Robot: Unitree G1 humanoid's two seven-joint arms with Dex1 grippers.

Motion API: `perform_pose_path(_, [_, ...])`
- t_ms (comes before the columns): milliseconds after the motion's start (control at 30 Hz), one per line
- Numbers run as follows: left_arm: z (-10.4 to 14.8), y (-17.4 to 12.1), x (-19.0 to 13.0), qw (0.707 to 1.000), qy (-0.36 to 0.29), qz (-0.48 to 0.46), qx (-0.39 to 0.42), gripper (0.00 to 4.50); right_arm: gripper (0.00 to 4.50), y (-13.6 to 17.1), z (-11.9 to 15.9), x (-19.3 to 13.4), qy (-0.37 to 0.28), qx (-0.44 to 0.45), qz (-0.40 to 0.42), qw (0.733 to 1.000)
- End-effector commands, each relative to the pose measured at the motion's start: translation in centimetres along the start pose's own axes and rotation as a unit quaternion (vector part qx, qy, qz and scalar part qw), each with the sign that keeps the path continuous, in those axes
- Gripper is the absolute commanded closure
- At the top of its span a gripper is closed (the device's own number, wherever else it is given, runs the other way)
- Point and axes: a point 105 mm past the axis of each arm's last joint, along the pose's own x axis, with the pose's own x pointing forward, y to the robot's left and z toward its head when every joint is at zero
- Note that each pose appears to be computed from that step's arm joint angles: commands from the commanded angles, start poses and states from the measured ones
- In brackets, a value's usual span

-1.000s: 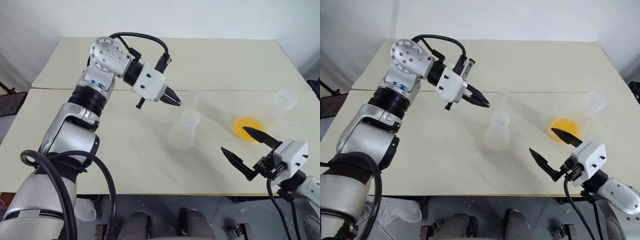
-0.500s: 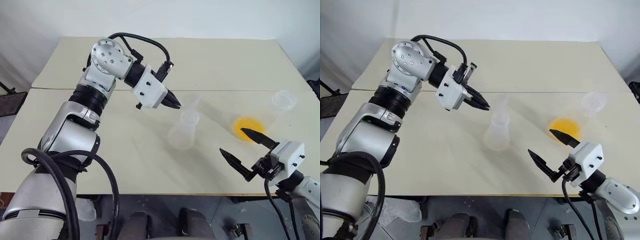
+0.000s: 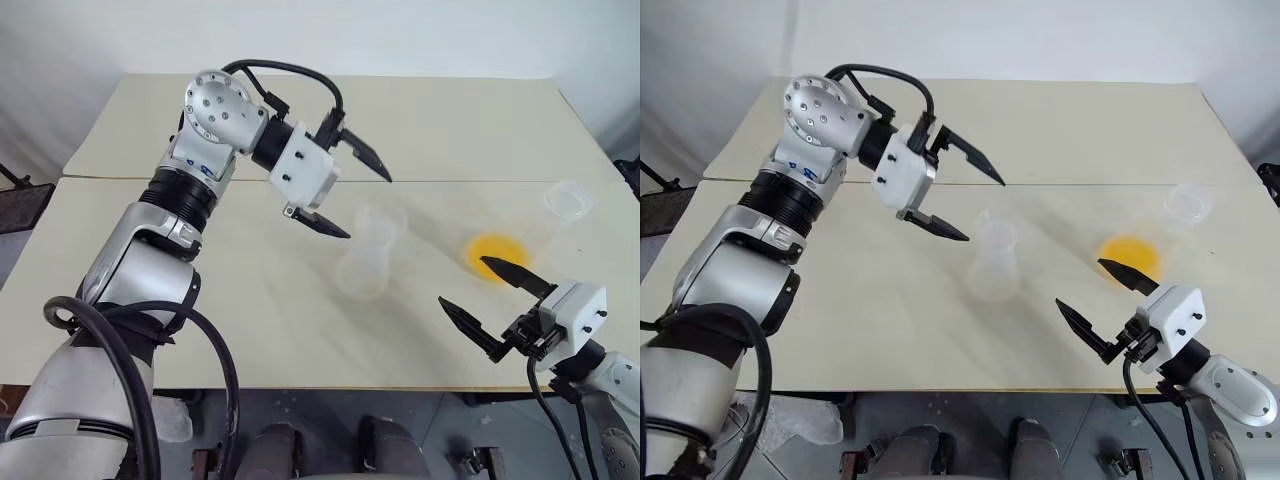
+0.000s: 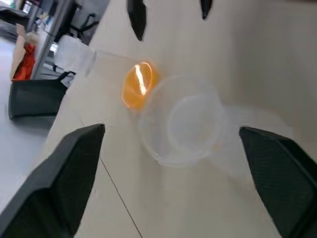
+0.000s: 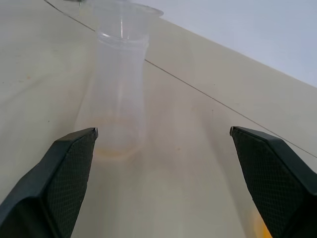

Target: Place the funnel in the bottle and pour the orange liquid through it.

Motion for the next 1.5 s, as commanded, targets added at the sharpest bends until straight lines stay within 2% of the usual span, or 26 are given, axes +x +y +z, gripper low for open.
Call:
perform_pose_path(33, [1.6, 0.7, -2.8, 0.996, -0.056, 0.024, -0.064, 0.03, 0.0, -0.5, 1.2, -0.8, -0.011, -0.02, -0.012, 1.0])
perform_pose_path(133, [0.9, 1.0, -4.4, 0.982, -0.082, 0.101, -0.14, 0.03, 0.0, -1.1, 1.0, -1.6, -0.004, -0.015, -0.029, 0.999])
perform_pose_path(300, [-1.2, -1.9, -5.3, 0.953, -0.089, 0.167, -0.236, 0.03, 0.0, -1.8, 1.3, -2.3, -0.004, -0.019, -0.061, 0.998])
perform_pose_path(433, [-3.8, -5.0, -5.6, 0.893, -0.111, 0.269, -0.342, 0.03, 0.0, -2.0, 1.2, -2.9, 0.014, -0.023, -0.1, 0.995])
perform_pose_path(567, [-5.0, -10.9, -3.9, 0.867, -0.085, 0.254, -0.42, 0.03, 0.0, -2.2, 1.3, -4.1, 0.034, -0.017, -0.182, 0.983])
perform_pose_path(700, [-4.4, -13.7, -2.8, 0.844, -0.112, 0.258, -0.458, 0.03, 0.0, -2.3, 0.8, -5.9, 0.071, -0.01, -0.266, 0.961])
perform_pose_path(900, [-3.4, -15.1, -2.0, 0.84, -0.115, 0.244, -0.471, 0.03, 0.0, -2.6, 0.8, -7.0, 0.079, -0.007, -0.322, 0.944])
perform_pose_path(1067, [-3.3, -14.4, -1.8, 0.849, -0.113, 0.249, -0.453, 0.03, 0.0, -5.7, 0.1, -6.4, 0.068, -0.004, -0.35, 0.934])
perform_pose_path(1267, [-3.1, -14.3, -1.8, 0.853, -0.105, 0.254, -0.444, 0.03, 0.0, -9.1, -1.4, -4.9, 0.071, 0.016, -0.336, 0.939])
perform_pose_path(1500, [-3.1, -14.6, -1.9, 0.848, -0.094, 0.272, -0.446, 0.03, 0.0, -11.3, -1.1, -3.4, 0.051, 0.016, -0.32, 0.946])
